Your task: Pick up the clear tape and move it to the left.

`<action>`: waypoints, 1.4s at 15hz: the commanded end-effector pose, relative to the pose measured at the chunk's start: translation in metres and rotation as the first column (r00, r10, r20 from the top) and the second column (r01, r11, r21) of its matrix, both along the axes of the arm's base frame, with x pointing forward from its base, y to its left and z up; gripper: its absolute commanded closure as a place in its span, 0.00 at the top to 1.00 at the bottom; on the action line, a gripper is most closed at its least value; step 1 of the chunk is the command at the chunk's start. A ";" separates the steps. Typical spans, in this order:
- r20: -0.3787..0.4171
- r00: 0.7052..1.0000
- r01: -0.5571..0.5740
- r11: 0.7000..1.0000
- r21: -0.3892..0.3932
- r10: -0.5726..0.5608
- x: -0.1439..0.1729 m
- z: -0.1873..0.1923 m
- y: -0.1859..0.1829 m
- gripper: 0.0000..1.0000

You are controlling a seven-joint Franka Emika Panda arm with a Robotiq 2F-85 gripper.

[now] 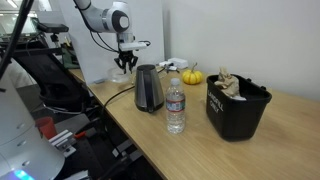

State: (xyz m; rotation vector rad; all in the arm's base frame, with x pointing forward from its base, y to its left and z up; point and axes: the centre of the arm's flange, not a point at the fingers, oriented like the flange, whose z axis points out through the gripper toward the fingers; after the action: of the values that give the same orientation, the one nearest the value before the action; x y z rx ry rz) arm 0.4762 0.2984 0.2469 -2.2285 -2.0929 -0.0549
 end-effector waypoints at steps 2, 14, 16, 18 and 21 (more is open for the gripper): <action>-0.048 0.998 -0.048 0.998 0.037 0.050 0.023 -0.023 0.003 0.08; -0.136 0.984 -0.099 0.990 0.102 0.112 0.028 -0.052 0.026 0.62; -0.147 0.982 -0.106 0.990 0.095 0.119 0.027 -0.049 0.025 0.76; -0.132 0.985 -0.102 0.992 0.078 0.111 0.028 -0.041 0.022 0.90; -0.062 0.996 -0.066 0.996 0.067 0.070 0.035 -0.013 0.010 1.00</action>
State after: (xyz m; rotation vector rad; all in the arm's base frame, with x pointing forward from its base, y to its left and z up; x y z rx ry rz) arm 0.5094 0.3220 0.2075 -2.0557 -2.0936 -0.0107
